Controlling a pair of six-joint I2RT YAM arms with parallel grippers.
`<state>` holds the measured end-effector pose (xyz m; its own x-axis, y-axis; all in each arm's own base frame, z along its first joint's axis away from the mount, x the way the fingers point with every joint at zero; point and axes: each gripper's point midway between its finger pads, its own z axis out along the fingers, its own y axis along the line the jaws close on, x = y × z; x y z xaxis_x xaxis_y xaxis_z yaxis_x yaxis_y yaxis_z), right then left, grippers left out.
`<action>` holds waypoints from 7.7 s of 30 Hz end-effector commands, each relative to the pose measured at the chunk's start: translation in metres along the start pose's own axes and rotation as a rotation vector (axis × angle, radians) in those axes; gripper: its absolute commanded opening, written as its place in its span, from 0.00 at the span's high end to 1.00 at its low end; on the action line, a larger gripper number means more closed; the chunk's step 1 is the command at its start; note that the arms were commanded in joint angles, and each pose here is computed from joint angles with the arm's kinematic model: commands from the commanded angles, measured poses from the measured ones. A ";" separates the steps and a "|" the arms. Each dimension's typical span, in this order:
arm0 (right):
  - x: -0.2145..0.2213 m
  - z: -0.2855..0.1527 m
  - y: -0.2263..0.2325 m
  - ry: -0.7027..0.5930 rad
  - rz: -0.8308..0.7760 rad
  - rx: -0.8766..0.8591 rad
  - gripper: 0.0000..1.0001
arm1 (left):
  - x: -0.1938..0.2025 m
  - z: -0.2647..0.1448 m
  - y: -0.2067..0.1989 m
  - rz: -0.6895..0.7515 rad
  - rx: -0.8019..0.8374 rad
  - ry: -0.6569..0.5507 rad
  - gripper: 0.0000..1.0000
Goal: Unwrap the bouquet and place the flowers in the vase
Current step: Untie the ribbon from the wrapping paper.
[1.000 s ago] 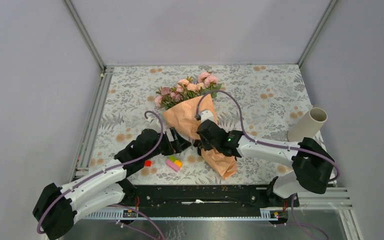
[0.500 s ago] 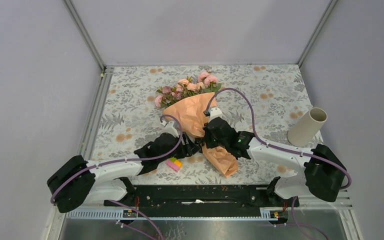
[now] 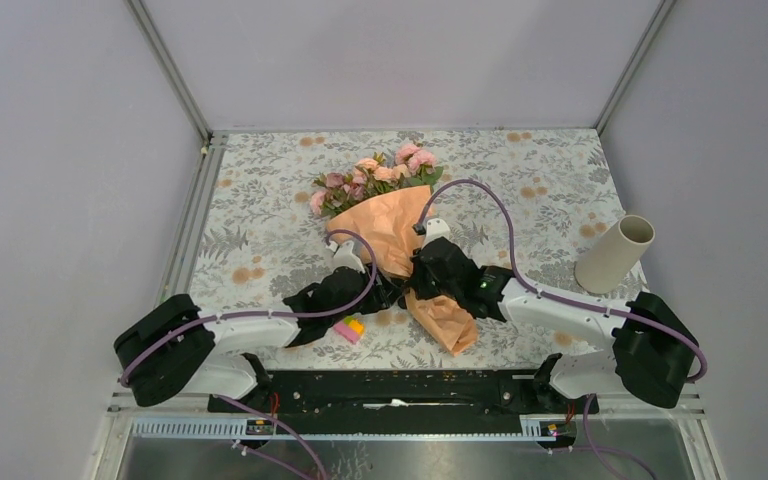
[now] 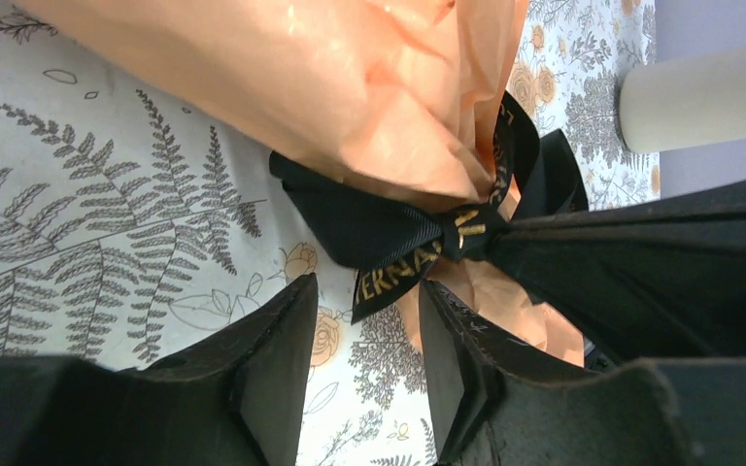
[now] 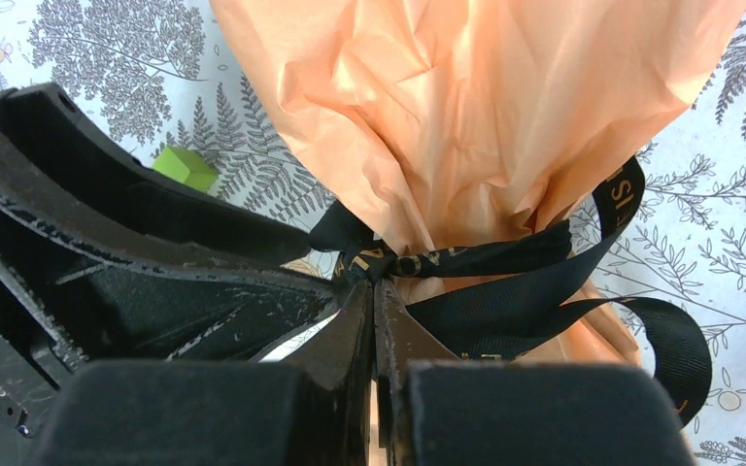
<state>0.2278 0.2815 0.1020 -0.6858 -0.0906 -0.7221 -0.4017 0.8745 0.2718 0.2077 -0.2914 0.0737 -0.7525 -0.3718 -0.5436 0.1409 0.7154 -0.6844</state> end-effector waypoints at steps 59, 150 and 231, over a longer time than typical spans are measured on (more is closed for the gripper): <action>-0.055 0.001 0.007 -0.138 0.054 0.001 0.65 | -0.019 -0.046 -0.010 0.204 -0.023 0.020 0.30; 0.023 -0.050 -0.069 -0.060 0.291 -0.053 0.36 | -0.011 -0.046 0.022 0.216 -0.145 0.084 0.31; 0.023 -0.049 -0.072 -0.125 0.337 -0.058 0.38 | -0.033 -0.072 0.082 0.057 -0.383 0.069 0.48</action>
<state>0.2060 0.1977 0.0935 -0.7335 0.2517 -0.6313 -0.2025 0.8058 0.5565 0.1907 -0.1727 0.0668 -0.8047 -0.2550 -0.5362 -0.0361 0.9224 -0.3845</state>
